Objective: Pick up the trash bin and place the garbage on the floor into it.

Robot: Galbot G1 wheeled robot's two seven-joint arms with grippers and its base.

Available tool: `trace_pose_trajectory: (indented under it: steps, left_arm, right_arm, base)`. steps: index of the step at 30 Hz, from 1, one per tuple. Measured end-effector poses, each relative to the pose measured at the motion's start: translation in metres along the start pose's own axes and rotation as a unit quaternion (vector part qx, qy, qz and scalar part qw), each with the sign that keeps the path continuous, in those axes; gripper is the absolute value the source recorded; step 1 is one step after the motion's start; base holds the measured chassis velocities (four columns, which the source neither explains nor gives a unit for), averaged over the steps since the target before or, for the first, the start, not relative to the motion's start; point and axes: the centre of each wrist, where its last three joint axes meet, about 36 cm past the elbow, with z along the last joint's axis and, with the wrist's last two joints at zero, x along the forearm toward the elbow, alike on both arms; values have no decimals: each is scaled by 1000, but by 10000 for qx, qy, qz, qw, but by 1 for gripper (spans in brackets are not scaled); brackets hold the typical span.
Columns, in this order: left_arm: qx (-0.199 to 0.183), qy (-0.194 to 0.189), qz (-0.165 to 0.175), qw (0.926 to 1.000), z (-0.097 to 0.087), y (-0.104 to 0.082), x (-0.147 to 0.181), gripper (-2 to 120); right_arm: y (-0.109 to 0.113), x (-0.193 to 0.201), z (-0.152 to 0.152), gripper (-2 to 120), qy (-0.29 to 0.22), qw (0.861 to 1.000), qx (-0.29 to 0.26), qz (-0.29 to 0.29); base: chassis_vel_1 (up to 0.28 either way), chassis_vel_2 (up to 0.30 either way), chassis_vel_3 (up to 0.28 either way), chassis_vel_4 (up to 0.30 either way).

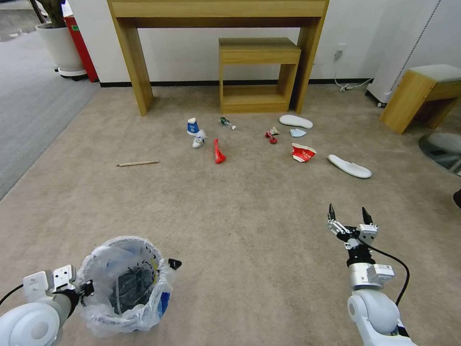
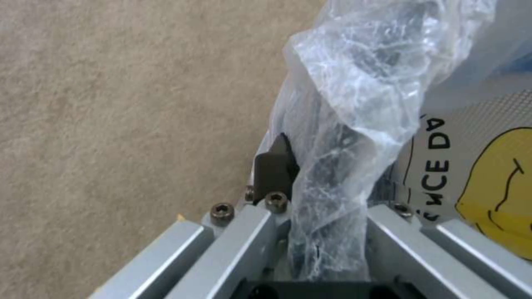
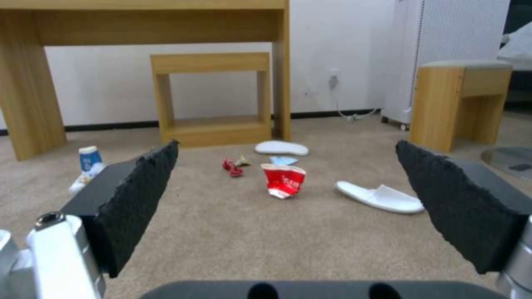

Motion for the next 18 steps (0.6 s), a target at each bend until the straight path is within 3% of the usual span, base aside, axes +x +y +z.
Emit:
trace_pose_trajectory:
  steps: [18]
  left_arm:
    - [211, -96, 75, 9997, -22, -2, 28, 0]
  right_arm:
    - [-14, -1, 0, 100, 145, 9997, -36, 174]
  base:
    - [0, 0, 0, 0]
